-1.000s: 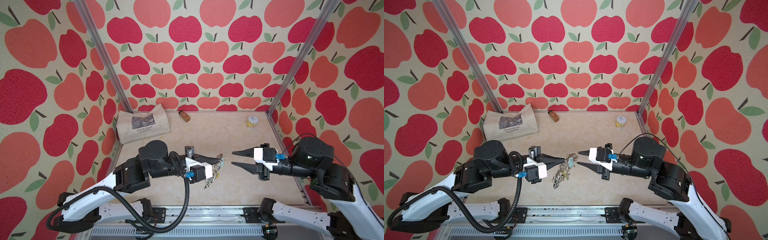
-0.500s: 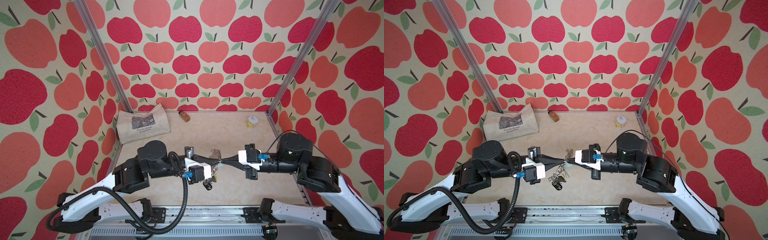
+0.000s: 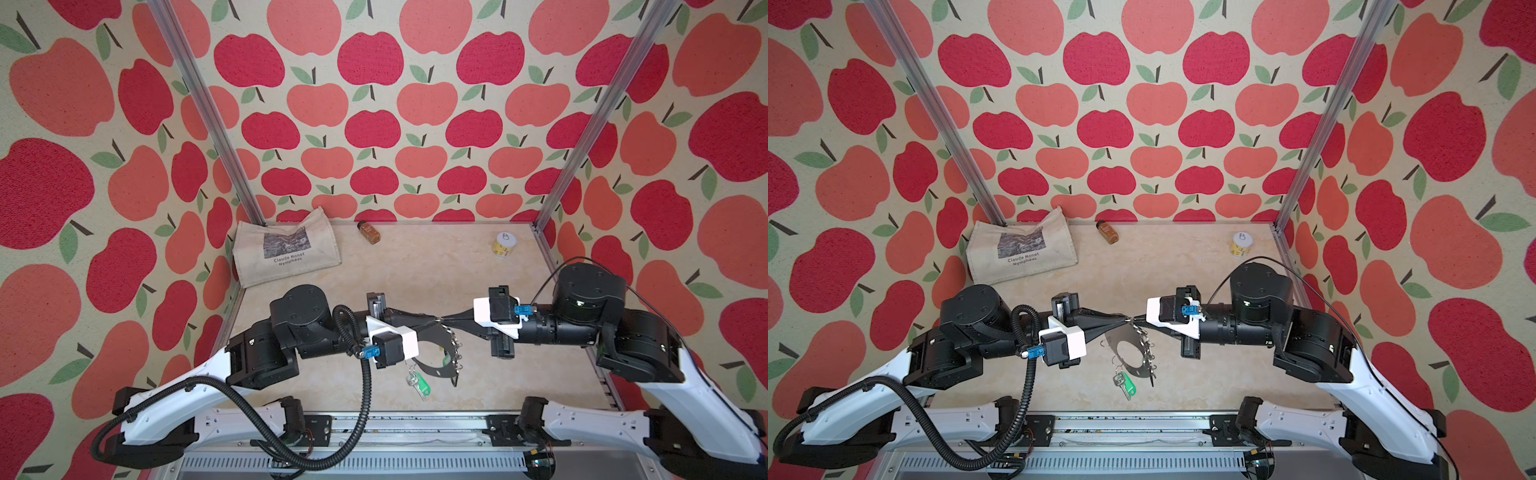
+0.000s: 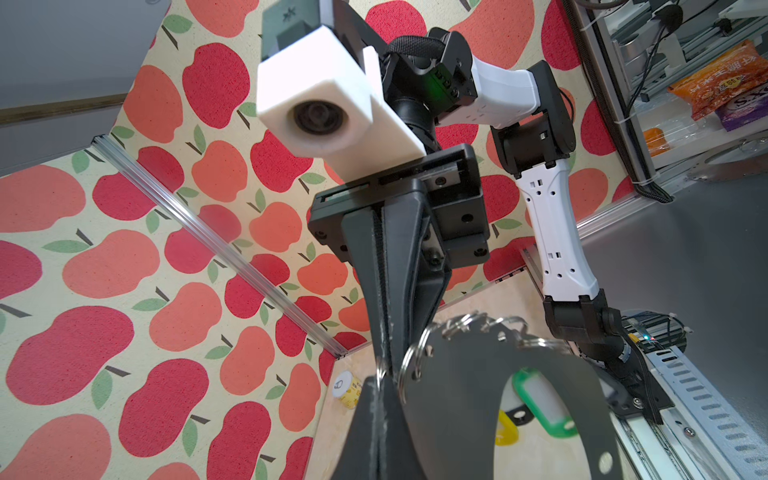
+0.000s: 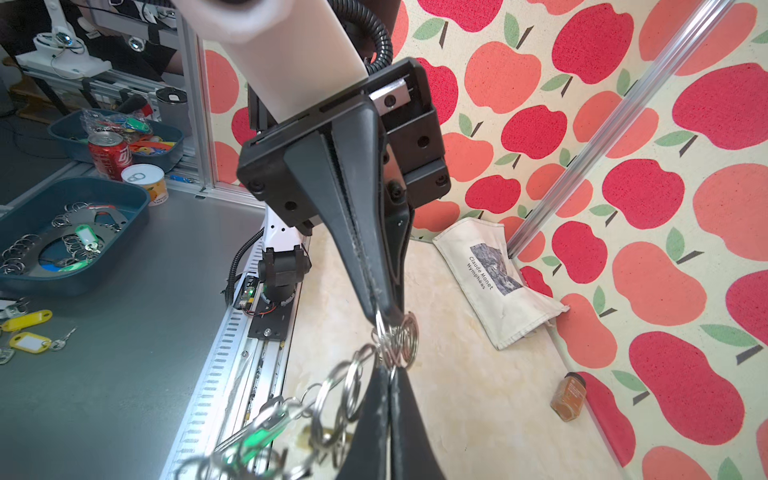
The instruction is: Put the keys on the keyring
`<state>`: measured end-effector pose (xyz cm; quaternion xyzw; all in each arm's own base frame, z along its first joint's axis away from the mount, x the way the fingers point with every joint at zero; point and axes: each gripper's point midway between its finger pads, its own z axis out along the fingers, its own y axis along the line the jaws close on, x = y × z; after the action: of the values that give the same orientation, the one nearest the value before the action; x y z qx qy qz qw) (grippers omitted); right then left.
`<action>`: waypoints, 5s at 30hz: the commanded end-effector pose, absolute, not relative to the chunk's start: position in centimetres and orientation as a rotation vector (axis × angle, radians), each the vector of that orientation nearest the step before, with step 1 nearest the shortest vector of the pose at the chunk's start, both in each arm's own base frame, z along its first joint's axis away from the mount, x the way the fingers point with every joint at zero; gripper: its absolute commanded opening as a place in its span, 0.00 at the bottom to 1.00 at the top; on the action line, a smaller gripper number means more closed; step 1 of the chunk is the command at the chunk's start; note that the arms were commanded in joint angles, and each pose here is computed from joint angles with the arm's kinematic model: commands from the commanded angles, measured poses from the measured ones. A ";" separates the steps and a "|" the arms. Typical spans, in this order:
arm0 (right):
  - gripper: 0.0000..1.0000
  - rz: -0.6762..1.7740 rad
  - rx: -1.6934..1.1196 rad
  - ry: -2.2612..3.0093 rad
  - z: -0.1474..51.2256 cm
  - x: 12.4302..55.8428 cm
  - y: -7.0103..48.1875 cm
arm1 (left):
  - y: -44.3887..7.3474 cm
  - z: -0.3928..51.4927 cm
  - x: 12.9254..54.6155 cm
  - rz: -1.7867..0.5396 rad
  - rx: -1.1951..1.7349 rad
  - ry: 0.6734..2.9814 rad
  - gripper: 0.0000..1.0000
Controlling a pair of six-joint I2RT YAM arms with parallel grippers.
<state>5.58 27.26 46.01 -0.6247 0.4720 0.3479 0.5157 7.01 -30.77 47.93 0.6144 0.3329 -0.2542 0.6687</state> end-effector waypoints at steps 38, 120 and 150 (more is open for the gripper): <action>0.20 0.946 -1.471 0.998 48.1 4.1 28.1 | -29.4 51.4 5.3 -0.633 1.301 0.627 0.00; 0.00 0.510 -1.535 1.356 45.3 9.4 27.9 | -31.4 45.0 11.8 -0.506 1.363 1.192 0.21; 0.00 0.532 -1.542 1.323 45.7 8.7 28.1 | -31.4 45.5 11.9 -0.501 1.351 1.162 0.08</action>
<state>9.41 27.87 44.21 -0.6460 0.5617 0.1945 0.4788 11.50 -31.47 44.89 0.5889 0.5054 -0.2219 0.5903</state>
